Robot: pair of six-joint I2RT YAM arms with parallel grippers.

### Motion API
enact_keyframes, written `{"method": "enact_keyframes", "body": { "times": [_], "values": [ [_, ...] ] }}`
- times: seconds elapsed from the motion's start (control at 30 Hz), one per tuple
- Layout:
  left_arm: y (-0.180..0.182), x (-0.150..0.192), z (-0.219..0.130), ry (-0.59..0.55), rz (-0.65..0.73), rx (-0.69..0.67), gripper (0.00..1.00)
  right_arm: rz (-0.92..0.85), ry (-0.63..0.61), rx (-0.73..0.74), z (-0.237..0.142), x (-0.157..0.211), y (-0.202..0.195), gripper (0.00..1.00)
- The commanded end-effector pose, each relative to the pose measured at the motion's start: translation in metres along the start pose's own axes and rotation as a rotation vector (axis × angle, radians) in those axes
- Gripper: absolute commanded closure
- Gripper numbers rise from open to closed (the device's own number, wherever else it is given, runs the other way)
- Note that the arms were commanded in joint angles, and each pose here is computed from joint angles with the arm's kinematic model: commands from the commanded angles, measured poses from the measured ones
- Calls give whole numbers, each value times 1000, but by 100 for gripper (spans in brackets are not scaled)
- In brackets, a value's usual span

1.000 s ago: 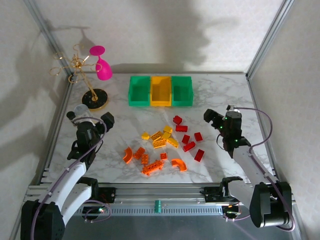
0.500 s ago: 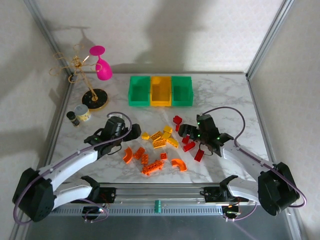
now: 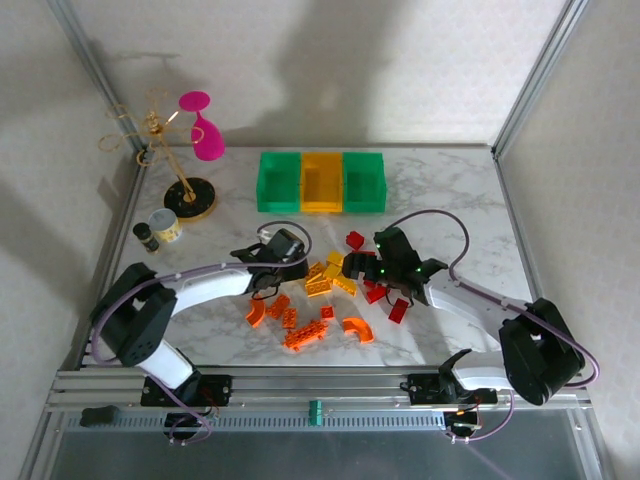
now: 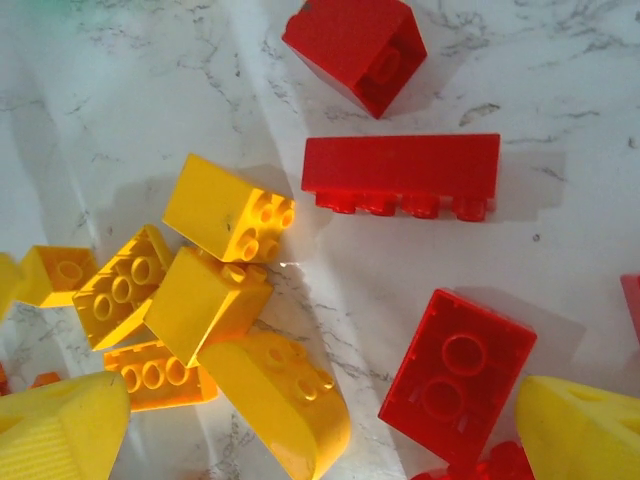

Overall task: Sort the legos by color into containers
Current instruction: Pick up the lego from the center of the table.

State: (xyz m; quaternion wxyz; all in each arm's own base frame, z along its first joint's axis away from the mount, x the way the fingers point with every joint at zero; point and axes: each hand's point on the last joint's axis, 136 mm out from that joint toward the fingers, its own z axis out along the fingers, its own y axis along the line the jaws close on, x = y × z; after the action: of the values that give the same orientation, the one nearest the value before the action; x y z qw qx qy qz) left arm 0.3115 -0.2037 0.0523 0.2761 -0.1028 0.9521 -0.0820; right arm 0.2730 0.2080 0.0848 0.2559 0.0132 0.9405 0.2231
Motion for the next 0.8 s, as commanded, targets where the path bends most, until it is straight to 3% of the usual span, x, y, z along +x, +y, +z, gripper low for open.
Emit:
{"method": "enact_keyframes", "body": {
  "times": [0.0,0.4,0.77],
  "values": [
    [6,-4,9,-31,1,-102,16,-27,-10,-5,1,-7,8,1],
    [12,8,29,-8,10,-174,36,-58,14,-4,7,-6,9,1],
    [4,-1,24,-34,16,-147,63,-71,1,-27,4,-13,17,1]
  ]
}}
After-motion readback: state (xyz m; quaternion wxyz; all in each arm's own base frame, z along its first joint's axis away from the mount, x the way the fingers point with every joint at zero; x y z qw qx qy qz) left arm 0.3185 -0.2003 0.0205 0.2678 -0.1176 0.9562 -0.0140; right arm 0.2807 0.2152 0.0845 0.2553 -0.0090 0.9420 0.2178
